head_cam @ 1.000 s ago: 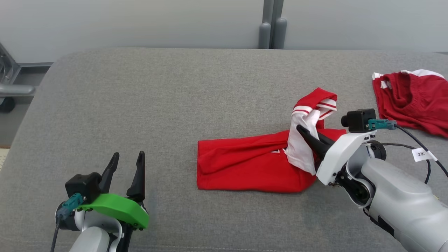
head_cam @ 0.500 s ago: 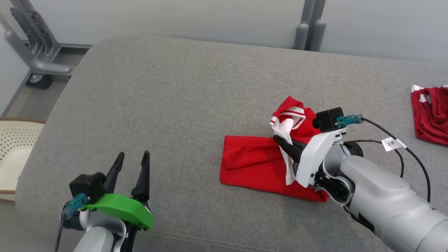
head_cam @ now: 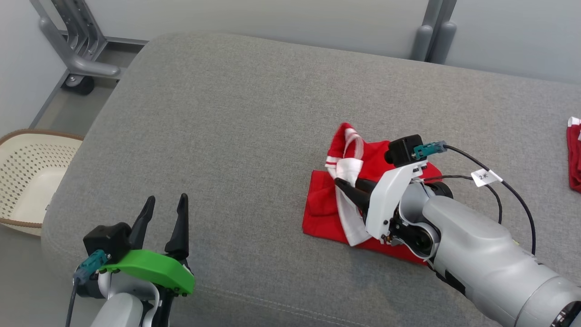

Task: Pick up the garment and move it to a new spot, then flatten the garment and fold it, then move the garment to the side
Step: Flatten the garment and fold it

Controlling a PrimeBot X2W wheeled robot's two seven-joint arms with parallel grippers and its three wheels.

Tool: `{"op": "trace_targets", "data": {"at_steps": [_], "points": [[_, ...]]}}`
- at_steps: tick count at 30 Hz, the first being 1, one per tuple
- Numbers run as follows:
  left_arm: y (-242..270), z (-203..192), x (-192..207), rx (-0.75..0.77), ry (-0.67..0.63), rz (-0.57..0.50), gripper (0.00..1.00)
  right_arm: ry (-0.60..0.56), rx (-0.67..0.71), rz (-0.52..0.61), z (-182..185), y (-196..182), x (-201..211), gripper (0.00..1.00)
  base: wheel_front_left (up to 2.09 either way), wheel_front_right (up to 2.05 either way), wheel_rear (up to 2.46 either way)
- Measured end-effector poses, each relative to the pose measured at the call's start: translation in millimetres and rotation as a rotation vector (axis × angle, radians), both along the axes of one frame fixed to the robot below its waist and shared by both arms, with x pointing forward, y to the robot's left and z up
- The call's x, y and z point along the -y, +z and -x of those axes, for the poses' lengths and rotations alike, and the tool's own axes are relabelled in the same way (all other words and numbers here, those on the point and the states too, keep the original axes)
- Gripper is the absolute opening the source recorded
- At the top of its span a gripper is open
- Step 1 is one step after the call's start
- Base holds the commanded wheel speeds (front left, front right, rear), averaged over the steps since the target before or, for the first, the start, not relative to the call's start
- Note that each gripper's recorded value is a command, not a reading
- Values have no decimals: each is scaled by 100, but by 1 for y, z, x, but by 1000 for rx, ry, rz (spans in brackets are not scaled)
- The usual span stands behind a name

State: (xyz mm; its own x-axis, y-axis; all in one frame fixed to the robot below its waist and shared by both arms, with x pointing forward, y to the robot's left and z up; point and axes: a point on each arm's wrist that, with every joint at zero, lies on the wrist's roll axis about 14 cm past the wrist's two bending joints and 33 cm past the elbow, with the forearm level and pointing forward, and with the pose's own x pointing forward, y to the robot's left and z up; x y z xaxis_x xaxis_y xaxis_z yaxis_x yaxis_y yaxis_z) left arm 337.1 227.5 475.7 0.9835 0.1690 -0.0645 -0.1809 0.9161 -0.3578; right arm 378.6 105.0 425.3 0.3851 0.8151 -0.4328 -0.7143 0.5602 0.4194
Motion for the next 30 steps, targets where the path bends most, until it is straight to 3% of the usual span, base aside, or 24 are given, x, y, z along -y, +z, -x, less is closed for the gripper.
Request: {"op": "trace_targets", "data": {"at_steps": [1, 6, 16, 25, 30], "points": [[0, 0, 0, -1, 1, 0, 100, 2, 1, -3, 0, 1, -2, 100, 0, 0, 0], [1, 0, -3, 2, 10, 0, 100, 3, 19, -33, -1, 10, -11, 100, 0, 0, 0], [4, -9, 3, 14, -15, -1, 100, -42, 94, -199, -8, 54, -21, 100, 0, 0, 0], [0, -15, 18, 7, -63, 2, 100, -196, 169, -334, -38, 90, 13, 100, 0, 0, 0], [2, -21, 27, 14, -92, -2, 100, -264, 233, -303, -55, 92, 50, 100, 0, 0, 0]]}}
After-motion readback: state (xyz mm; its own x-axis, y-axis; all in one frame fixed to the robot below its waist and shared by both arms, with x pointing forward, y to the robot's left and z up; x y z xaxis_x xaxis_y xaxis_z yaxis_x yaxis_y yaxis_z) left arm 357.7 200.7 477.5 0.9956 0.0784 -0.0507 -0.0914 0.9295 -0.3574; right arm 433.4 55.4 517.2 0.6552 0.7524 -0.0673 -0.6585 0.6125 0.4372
